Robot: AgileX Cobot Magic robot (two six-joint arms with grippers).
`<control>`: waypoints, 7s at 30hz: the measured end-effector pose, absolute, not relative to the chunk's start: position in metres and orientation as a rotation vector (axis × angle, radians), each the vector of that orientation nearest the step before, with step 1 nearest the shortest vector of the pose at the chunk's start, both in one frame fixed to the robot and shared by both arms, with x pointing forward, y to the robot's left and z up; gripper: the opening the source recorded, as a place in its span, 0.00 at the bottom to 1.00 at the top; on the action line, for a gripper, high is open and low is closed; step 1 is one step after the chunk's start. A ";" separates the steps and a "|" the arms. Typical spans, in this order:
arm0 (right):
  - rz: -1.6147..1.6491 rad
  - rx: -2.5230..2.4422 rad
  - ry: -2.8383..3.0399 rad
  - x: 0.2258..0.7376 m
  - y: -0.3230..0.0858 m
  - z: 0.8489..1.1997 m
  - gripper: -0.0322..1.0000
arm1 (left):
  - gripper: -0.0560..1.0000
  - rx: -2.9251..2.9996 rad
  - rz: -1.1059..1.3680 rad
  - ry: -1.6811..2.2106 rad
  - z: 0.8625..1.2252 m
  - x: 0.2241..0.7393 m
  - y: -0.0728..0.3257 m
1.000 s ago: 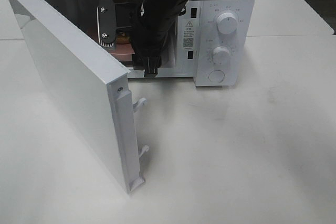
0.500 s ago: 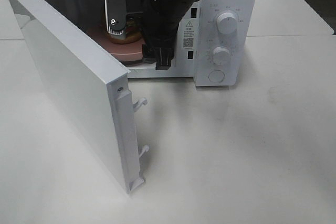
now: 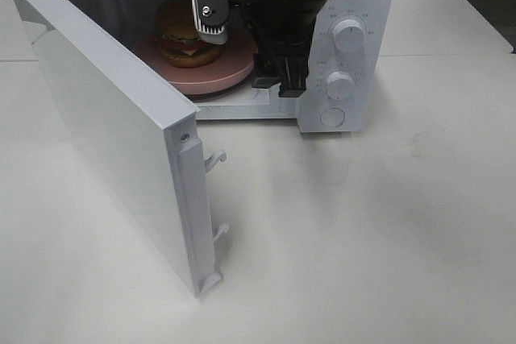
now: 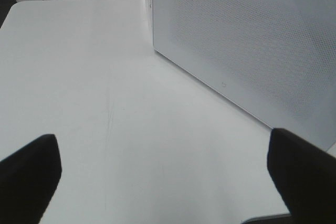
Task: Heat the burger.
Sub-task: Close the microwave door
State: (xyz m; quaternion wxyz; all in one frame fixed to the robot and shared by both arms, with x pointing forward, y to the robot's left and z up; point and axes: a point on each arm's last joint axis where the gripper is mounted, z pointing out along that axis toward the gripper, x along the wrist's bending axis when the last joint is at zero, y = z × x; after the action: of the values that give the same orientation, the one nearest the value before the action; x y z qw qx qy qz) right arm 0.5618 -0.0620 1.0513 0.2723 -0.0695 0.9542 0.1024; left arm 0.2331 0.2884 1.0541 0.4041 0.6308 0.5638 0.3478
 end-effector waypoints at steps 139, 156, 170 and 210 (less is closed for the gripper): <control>0.969 1.599 1.613 0.228 -0.307 1.050 0.74 | 0.99 1.593 0.878 1.423 1.054 0.233 0.288; 0.969 1.599 1.613 0.228 -0.307 1.050 0.74 | 0.98 1.592 0.877 1.423 1.054 0.233 0.288; 0.969 1.599 1.613 0.228 -0.307 1.050 0.74 | 0.67 1.652 0.750 1.560 1.071 0.274 0.290; 0.970 1.600 1.613 0.228 -0.307 1.050 0.73 | 0.05 1.659 0.876 1.518 1.002 0.436 0.286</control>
State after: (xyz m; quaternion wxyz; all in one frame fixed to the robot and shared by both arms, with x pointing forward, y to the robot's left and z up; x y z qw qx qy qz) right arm 0.2283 -0.3070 1.0501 0.3294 0.6114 0.6166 0.3708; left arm 0.4358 0.2855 1.0021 0.3563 0.6424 0.5877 0.3391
